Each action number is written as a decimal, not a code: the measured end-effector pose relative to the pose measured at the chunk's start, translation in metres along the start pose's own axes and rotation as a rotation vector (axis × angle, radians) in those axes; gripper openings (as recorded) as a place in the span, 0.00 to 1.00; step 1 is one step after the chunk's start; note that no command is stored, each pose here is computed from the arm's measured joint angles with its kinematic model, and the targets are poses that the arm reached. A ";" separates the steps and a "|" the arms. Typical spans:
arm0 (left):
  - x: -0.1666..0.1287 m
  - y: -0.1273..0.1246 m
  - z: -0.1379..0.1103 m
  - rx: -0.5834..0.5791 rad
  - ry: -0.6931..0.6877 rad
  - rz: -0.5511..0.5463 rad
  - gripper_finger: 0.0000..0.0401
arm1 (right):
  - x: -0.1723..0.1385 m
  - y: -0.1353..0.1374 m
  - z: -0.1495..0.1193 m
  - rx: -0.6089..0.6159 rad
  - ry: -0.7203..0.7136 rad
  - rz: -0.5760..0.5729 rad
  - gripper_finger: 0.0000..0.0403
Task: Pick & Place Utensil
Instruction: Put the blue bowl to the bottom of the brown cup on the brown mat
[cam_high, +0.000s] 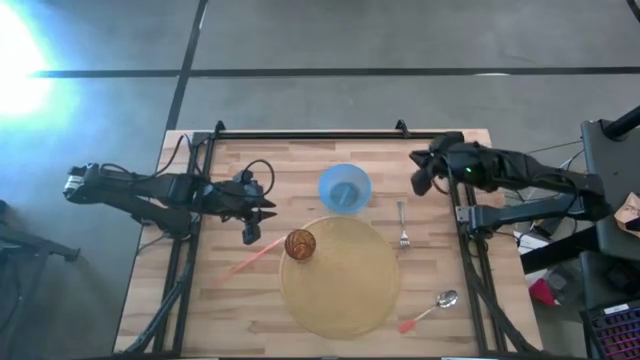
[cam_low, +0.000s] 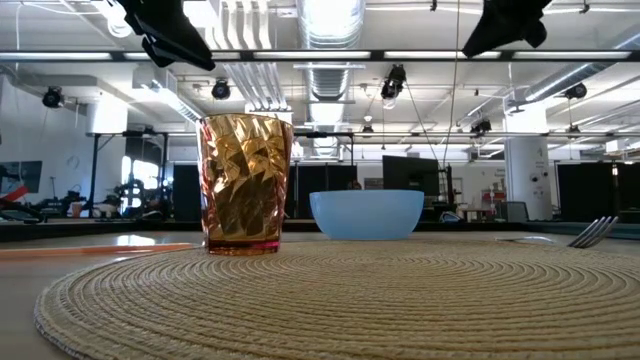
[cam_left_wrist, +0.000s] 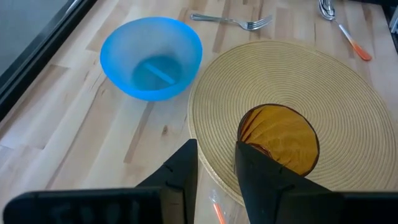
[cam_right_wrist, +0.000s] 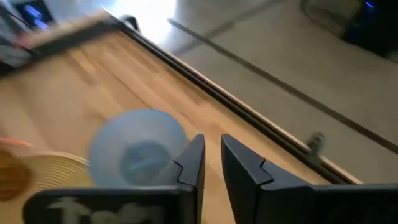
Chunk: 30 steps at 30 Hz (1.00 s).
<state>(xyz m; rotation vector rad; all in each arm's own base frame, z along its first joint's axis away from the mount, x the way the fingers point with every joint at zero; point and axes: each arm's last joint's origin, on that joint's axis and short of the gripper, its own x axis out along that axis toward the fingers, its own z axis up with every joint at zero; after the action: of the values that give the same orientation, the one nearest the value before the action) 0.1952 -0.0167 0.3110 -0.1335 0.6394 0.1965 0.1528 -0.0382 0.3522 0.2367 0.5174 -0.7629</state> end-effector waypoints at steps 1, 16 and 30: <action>0.000 0.000 0.000 0.000 0.000 0.000 0.25 | 0.003 0.000 0.003 -0.007 0.027 -0.025 0.14; 0.000 0.000 0.000 0.000 0.001 -0.003 0.25 | 0.089 0.004 0.018 -0.039 0.442 -0.081 0.42; 0.000 0.000 0.000 -0.002 0.004 -0.012 0.25 | 0.161 0.024 -0.008 -0.109 0.669 -0.012 0.45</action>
<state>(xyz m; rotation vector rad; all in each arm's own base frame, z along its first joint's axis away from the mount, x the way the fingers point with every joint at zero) 0.1951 -0.0172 0.3109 -0.1399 0.6420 0.1859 0.2650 -0.1143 0.2610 0.3892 1.1900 -0.6553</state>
